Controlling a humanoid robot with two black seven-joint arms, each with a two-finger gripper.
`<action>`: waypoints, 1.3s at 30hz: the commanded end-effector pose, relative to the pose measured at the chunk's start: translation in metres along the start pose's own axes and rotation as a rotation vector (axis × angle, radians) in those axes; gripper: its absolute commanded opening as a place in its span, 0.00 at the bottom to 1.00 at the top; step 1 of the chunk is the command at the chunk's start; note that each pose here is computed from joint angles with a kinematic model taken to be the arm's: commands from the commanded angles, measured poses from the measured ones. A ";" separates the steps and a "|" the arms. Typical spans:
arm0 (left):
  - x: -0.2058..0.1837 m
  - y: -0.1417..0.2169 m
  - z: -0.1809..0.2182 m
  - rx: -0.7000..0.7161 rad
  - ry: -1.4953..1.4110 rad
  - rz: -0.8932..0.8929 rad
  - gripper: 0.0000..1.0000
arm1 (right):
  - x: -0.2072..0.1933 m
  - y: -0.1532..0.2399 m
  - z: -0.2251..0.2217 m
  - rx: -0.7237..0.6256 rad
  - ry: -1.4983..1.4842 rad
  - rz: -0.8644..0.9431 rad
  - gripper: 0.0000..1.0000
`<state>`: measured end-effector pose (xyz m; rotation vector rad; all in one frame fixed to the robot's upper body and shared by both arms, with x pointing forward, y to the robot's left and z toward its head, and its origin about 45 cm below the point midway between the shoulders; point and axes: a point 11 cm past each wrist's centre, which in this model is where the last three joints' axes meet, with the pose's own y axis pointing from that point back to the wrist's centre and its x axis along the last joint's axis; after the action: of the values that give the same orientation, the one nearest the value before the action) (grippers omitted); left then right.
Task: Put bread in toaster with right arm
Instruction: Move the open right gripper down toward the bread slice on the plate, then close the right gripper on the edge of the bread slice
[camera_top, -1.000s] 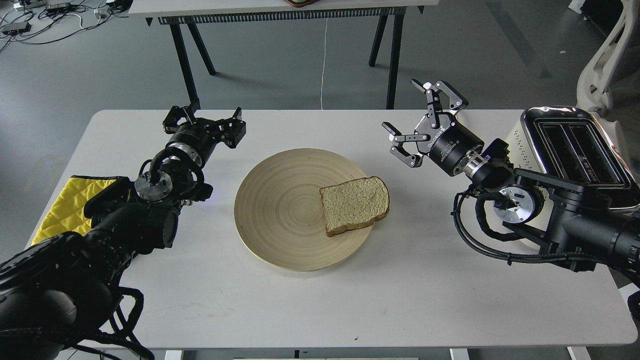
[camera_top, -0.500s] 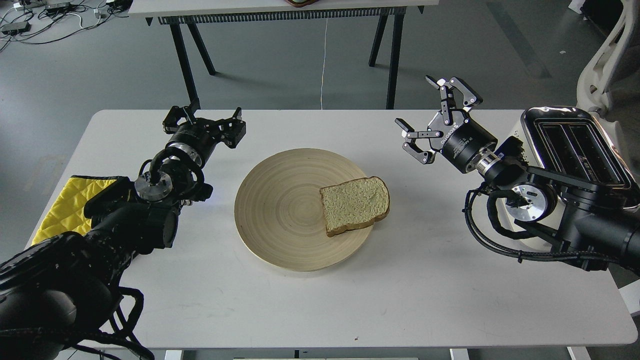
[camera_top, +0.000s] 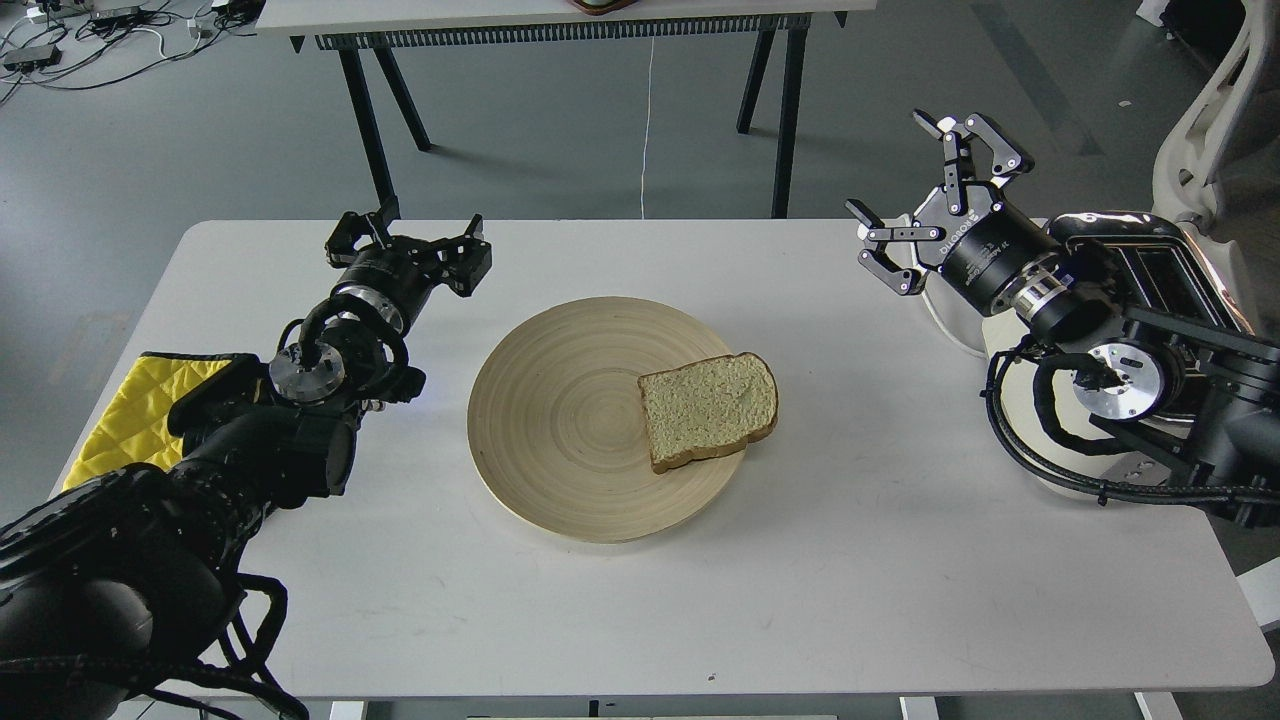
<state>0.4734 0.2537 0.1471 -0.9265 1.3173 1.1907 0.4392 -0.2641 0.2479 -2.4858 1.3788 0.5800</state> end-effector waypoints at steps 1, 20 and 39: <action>0.000 0.000 0.000 0.001 0.000 0.000 1.00 | -0.021 -0.005 -0.001 -0.060 0.204 -0.019 0.97; 0.000 0.000 -0.002 0.002 0.002 0.000 1.00 | -0.021 0.009 0.057 -0.477 1.025 0.046 0.98; 0.000 0.000 -0.001 0.001 0.001 0.000 1.00 | -0.033 0.017 0.153 -0.553 0.771 0.121 0.97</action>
<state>0.4733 0.2527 0.1469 -0.9262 1.3191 1.1889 0.3753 -0.1930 0.1274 -3.3191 1.8121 -0.0741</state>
